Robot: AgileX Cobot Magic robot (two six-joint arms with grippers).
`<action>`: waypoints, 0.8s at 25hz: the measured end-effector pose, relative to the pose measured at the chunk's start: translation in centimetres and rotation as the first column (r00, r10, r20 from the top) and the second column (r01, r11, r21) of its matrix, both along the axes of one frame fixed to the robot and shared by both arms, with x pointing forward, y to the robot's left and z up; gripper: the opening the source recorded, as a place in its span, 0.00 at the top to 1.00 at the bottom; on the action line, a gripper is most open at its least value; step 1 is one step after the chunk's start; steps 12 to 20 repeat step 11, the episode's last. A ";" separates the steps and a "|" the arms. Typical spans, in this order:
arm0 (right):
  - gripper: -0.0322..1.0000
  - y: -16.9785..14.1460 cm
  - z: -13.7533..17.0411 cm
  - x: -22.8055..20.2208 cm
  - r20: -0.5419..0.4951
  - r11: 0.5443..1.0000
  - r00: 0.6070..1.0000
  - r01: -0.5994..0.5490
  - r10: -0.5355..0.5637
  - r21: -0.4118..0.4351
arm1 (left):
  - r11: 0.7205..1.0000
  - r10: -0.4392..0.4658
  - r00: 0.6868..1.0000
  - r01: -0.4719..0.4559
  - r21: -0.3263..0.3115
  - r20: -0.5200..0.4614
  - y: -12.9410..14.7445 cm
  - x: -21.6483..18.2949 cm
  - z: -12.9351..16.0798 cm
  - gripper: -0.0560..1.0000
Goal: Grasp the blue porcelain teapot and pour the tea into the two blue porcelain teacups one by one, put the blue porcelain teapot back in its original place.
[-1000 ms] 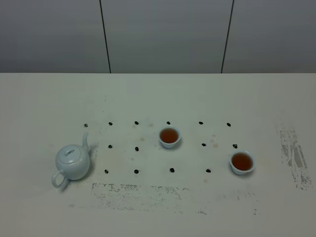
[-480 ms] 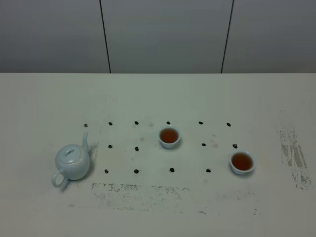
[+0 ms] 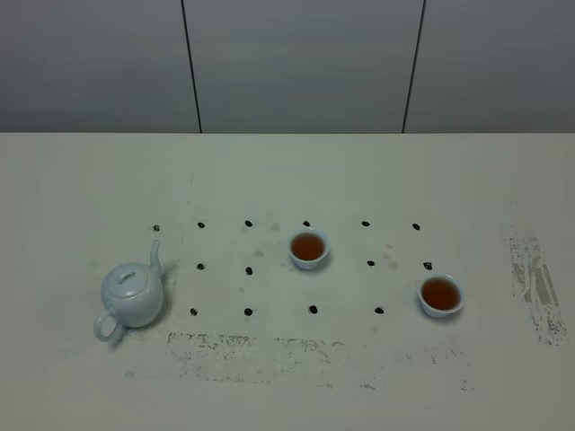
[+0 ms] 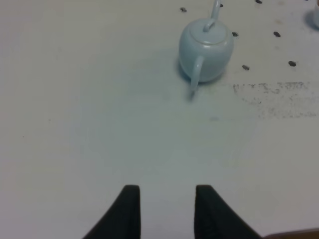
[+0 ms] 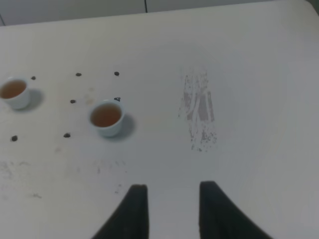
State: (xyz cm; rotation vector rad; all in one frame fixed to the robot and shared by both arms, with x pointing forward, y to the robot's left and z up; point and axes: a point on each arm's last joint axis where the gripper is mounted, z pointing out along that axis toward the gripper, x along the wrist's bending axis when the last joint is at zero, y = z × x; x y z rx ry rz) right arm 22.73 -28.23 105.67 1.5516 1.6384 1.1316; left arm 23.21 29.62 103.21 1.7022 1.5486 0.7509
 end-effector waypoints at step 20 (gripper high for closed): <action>0.74 0.0 0.0 0.0 0.000 1.000 1.000 0.000 0.000 0.000 | 1.000 0.000 1.000 0.000 0.000 0.000 0.0 0.0 0.0 0.67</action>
